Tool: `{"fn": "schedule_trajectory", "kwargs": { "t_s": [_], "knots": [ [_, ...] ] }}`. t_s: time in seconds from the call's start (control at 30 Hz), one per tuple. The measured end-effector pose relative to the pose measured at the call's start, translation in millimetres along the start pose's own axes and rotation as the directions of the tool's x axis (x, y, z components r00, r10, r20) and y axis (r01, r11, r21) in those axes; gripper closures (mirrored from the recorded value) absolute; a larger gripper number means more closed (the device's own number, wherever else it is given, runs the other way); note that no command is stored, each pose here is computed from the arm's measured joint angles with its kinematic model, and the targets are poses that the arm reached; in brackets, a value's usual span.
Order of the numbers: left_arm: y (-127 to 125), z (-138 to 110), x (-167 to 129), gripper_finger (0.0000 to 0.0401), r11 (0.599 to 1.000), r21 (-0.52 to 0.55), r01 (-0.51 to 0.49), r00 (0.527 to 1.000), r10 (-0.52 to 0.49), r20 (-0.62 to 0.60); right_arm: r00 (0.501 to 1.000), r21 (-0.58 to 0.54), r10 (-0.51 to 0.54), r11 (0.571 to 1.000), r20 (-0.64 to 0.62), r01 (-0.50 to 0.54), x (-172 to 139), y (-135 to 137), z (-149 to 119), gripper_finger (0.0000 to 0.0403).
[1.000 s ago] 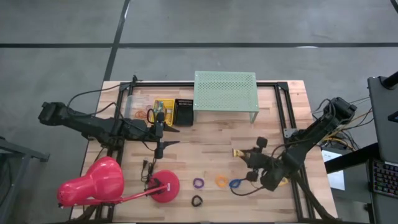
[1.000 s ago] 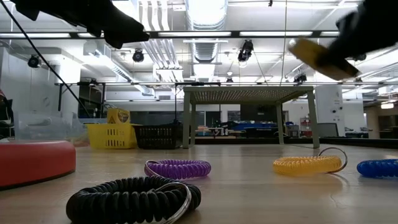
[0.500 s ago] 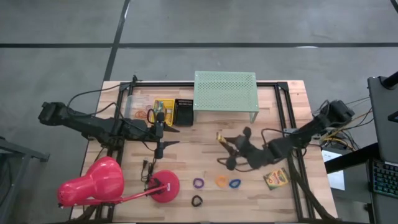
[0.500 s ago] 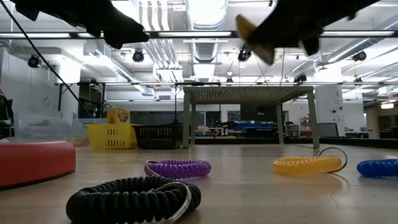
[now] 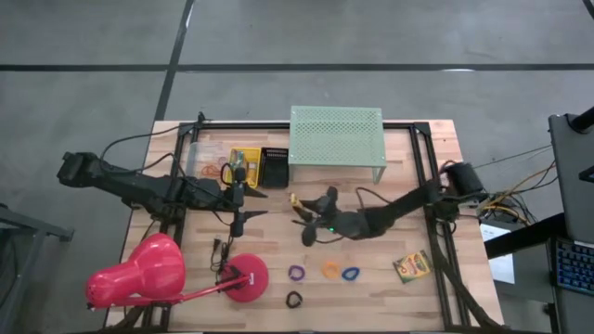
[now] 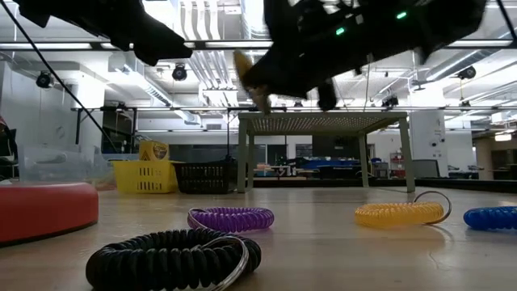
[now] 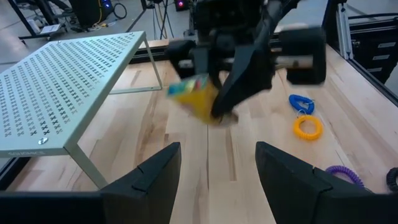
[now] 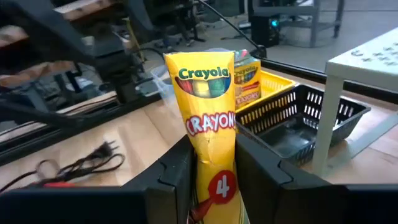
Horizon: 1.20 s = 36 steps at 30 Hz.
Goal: Pick & Place Office Desk Supplies
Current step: Put the crayon into the yellow bin
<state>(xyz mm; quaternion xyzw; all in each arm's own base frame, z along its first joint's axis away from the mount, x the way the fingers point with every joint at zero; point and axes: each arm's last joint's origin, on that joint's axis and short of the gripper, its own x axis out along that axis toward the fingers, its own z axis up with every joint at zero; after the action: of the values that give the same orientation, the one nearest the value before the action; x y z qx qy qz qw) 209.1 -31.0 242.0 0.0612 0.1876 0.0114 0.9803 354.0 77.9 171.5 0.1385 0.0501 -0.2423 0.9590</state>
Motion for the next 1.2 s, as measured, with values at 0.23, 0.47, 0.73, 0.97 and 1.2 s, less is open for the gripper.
{"fn": "schedule_trajectory", "kwargs": {
  "t_s": [0.23,0.47,0.73,0.97,1.2],
  "knots": [
    [-0.1,-1.7,0.0,0.0189,1.0,0.004,0.001,1.0,-0.001,-0.017,0.998,0.063,-0.062,0.996,0.018,0.061,57.9,11.8,-12.0,0.0288],
    [-0.1,-2.8,0.0,0.0189,1.0,0.006,0.002,1.0,-0.001,-0.029,0.996,-0.022,-0.082,0.996,0.03,0.083,90.4,21.7,-21.9,0.0277],
    [-0.3,-4.7,0.0,0.0189,1.0,0.01,0.003,0.999,-0.002,-0.048,0.996,-0.108,-0.092,0.99,0.003,0.091,81.2,19.4,-17.7,0.0275],
    [-0.2,-5.7,-0.2,0.0189,1.0,0.012,0.003,0.998,-0.002,-0.058,0.997,-0.185,-0.055,0.982,-0.053,0.044,55.2,21.2,-20.0,0.0287],
    [-0.4,-7.5,-0.2,0.0189,1.0,0.016,0.005,0.997,-0.003,-0.077,0.999,-0.181,0.004,0.983,-0.055,-0.013,36.2,24.2,-9.4,0.0303]
  ]
}}
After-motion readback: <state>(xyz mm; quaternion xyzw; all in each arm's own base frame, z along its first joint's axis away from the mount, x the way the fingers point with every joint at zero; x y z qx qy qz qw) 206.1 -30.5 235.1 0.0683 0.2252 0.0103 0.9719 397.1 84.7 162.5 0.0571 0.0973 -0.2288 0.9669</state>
